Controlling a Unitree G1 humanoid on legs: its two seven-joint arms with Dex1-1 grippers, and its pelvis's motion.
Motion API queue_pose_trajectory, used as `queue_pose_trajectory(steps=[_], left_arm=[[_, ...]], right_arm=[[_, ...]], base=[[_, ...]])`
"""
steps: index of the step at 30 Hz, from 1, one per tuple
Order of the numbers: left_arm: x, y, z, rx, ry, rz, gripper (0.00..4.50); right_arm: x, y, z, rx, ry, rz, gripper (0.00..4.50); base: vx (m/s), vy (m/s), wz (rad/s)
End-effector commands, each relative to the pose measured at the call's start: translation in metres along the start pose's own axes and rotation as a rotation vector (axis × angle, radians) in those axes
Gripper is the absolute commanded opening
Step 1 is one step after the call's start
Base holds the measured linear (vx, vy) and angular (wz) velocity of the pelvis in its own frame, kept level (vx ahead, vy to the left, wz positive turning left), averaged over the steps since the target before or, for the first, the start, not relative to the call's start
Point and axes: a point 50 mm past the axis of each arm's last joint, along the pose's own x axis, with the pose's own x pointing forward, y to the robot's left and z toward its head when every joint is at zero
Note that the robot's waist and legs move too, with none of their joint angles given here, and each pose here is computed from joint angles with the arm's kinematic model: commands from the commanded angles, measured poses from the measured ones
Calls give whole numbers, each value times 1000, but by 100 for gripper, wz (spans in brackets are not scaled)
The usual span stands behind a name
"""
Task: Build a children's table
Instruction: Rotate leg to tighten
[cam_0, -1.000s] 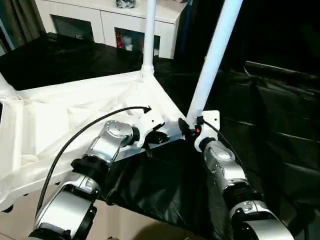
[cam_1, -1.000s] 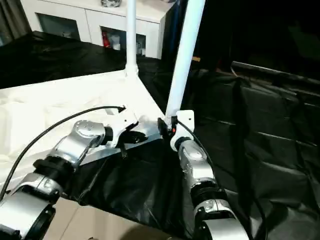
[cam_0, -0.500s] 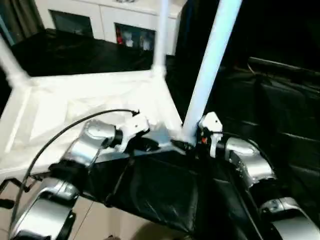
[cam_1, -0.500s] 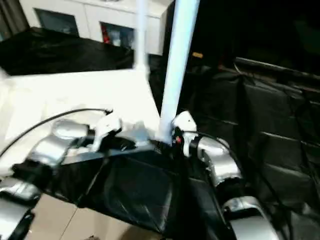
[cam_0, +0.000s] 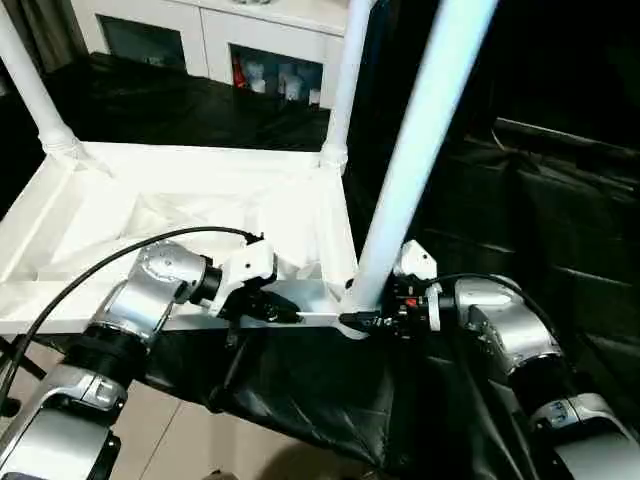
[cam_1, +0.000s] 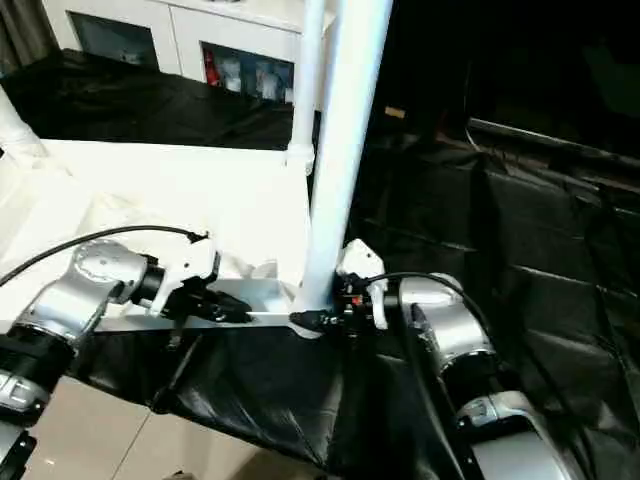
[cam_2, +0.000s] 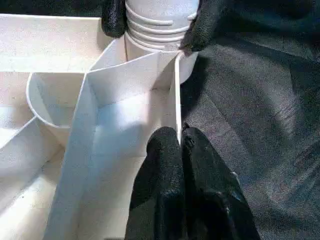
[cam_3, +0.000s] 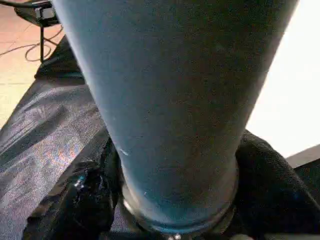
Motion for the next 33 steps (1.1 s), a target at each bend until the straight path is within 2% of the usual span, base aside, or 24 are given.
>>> queue_pose_trajectory(steps=[1, 6, 7, 9, 10, 14, 16, 17, 18, 20, 22, 23, 24, 25, 27, 29, 33], left_arm=[[14, 2, 3, -7, 21, 10, 0], [32, 7, 0, -60, 73, 90, 0], [32, 7, 0, -60, 73, 90, 0], [54, 8, 6, -105, 47, 146, 0], [59, 9, 8, -114, 40, 160, 0], [73, 13, 17, -145, 14, 227, 0], [78, 16, 22, -158, 1, 268, 0], [79, 18, 25, -164, -9, 287, 0], [79, 18, 25, -164, -9, 287, 0], [78, 19, 26, -162, -16, 293, 0], [75, 20, 26, -147, -16, 291, 0], [70, 19, 25, -117, -13, 272, 0], [70, 19, 25, -117, -13, 272, 0], [64, 18, 22, -89, 0, 248, 0], [60, 17, 19, -64, 12, 227, 0], [50, 14, 16, -37, 6, 169, 0], [38, 13, 15, -28, -2, 118, 0]], right_arm=[[9, 2, -4, 95, -71, -88, 278], [21, -5, -11, 173, -129, -344, 275], [21, -5, -11, 173, -129, -344, 275], [33, -11, -14, 263, -167, -534, 274], [37, -12, -14, 286, -174, -572, 274], [52, -14, -10, 335, -186, -712, 274], [64, -12, -2, 332, -210, -743, 274], [69, -10, 4, 317, -232, -750, 309], [69, -10, 4, 317, -232, -750, 330], [72, -8, 7, 296, -242, -724, 344], [71, -8, 8, 284, -244, -706, 353], [62, -11, 7, 245, -236, -685, 378], [62, -11, 7, 245, -236, -685, 378], [51, -15, 5, 197, -208, -671, 393], [43, -17, 4, 169, -199, -637, 398], [25, -20, 2, 120, -178, -537, 398], [11, -21, 2, 69, -140, -418, 398]], base=[[0, 0, 0], [0, 0, 0], [0, 0, 0], [0, 0, 0], [0, 0, 0], [0, 0, 0], [0, 0, 0], [0, 0, 0], [0, 0, 0], [0, 0, 0], [0, 0, 0], [0, 0, 0], [0, 0, 0], [0, 0, 0], [0, 0, 0], [0, 0, 0], [0, 0, 0]])
